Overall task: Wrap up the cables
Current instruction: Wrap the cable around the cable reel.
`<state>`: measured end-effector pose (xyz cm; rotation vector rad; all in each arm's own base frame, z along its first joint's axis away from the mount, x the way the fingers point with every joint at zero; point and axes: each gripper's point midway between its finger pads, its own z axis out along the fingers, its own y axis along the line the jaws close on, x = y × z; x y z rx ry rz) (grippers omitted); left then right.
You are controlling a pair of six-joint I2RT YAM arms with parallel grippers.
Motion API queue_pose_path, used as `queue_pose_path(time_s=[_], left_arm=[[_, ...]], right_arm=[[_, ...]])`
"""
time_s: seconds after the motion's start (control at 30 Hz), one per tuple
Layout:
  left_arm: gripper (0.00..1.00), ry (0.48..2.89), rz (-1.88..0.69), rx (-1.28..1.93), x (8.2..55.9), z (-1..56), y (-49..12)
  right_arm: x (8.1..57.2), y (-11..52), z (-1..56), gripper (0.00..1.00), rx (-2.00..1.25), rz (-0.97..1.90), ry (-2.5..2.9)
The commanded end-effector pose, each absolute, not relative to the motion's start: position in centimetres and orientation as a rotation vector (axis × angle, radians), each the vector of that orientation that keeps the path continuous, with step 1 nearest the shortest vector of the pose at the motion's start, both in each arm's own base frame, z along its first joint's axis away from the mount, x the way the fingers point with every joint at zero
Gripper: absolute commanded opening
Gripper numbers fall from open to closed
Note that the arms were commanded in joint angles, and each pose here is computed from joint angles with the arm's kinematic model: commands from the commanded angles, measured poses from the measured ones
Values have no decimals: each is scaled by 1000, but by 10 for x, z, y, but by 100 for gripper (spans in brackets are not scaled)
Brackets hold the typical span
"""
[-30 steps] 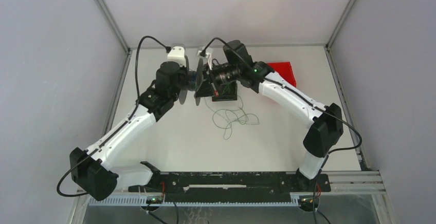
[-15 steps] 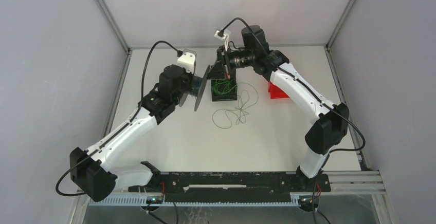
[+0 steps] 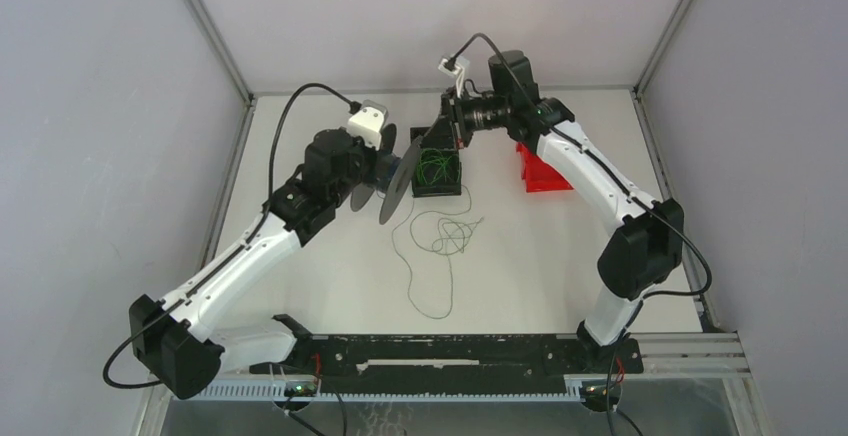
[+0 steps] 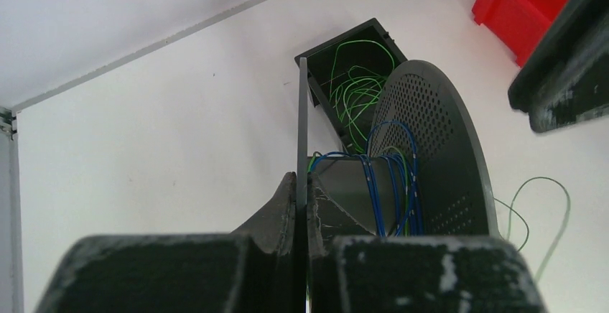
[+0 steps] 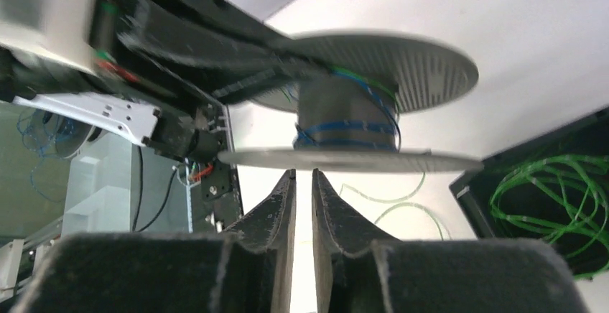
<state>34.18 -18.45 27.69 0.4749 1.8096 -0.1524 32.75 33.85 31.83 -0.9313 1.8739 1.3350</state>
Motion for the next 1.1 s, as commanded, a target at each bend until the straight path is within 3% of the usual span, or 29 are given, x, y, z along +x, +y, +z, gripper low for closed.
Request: queue_pose_path(time_s=[0.0,0.17,0.4,0.67,1.07], left_arm=[[0,1715,-231,371,339,317,-182],[0,1730,-306,288,340,330,-172],[0,1680,-376,153,341,383,-143],[0,1632,-373,53,334,420,-126],[0,1605,-395,7,329,439,-121]], right_arm=[[325,318,302,25,-930,1294,1843],[312,304,253,41,-873,1286,1913],[279,329,213,57,-882,1360,1932],[245,370,156,61,-970,1371,2053],[256,377,103,64,-881,1203,2217]])
